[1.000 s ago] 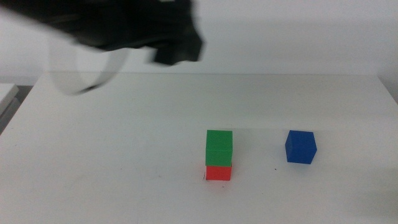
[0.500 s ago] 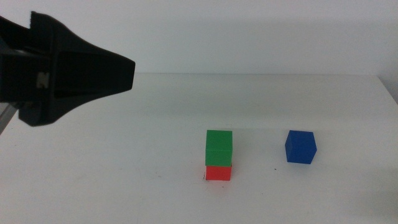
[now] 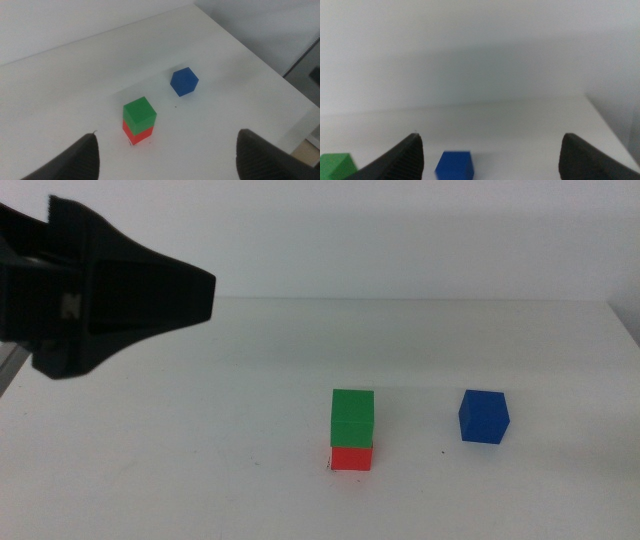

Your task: Stack red cubes first, then green, then blue cubes in a specific spot.

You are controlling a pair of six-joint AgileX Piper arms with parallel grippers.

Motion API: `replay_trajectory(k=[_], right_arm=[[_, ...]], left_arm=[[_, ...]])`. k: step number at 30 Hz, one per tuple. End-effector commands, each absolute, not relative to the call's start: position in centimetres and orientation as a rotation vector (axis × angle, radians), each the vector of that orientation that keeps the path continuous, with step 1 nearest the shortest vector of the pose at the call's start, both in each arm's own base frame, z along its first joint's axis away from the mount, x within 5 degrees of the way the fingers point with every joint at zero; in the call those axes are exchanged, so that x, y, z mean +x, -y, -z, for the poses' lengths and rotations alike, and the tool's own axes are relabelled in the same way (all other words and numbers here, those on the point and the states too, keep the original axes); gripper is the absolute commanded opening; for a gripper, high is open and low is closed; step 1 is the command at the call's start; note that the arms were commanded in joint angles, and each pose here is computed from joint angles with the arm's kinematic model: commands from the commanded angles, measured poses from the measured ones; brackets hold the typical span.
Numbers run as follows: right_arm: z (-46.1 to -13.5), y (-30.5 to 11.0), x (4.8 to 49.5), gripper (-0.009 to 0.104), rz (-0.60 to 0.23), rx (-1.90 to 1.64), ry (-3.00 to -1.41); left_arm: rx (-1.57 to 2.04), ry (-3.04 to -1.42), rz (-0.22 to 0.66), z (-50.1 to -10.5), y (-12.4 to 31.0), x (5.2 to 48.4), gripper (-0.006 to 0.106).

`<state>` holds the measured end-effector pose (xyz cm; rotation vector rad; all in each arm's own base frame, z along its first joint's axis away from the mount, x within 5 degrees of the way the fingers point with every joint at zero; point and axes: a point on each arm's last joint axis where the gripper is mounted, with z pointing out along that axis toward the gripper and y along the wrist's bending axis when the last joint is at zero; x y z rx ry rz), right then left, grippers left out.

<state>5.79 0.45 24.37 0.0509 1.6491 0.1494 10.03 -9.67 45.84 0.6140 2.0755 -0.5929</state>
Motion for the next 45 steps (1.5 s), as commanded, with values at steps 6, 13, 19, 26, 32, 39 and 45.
replay_trajectory(k=[6, 13, 19, 26, 32, 39, 45], right_arm=[[-31.5, -1.8, 11.2, 0.093, -0.239, 0.001, -2.343], [-32.4, -2.8, 19.2, 0.093, -0.411, 0.167, -2.423], [-29.5, -3.7, 23.7, 0.093, -0.589, 0.354, -2.444], [-25.7, -3.7, 27.1, 0.093, -0.533, 0.348, -2.557], [-25.0, -5.9, 31.1, 0.090, -0.346, 0.241, -2.686], [-22.5, -10.1, 34.9, 0.090, -0.091, 0.171, -2.813], [-19.1, -11.4, 36.5, 0.086, -0.070, 0.212, -2.866]], left_arm=[[0.608, -2.057, 0.598, -46.0, 9.5, 9.9, 0.094], [0.606, -2.048, 0.601, -46.1, 9.4, 9.8, 0.094], [0.604, -2.043, 0.600, -46.1, 9.4, 9.8, 0.094], [0.604, -2.043, 0.600, -46.1, 9.4, 9.8, 0.094], [0.604, -2.042, 0.594, -46.1, 9.4, 9.8, 0.094], [0.604, -2.042, 0.594, -46.1, 9.4, 9.8, 0.094], [0.604, -2.042, 0.594, -46.1, 9.4, 9.8, 0.094]])
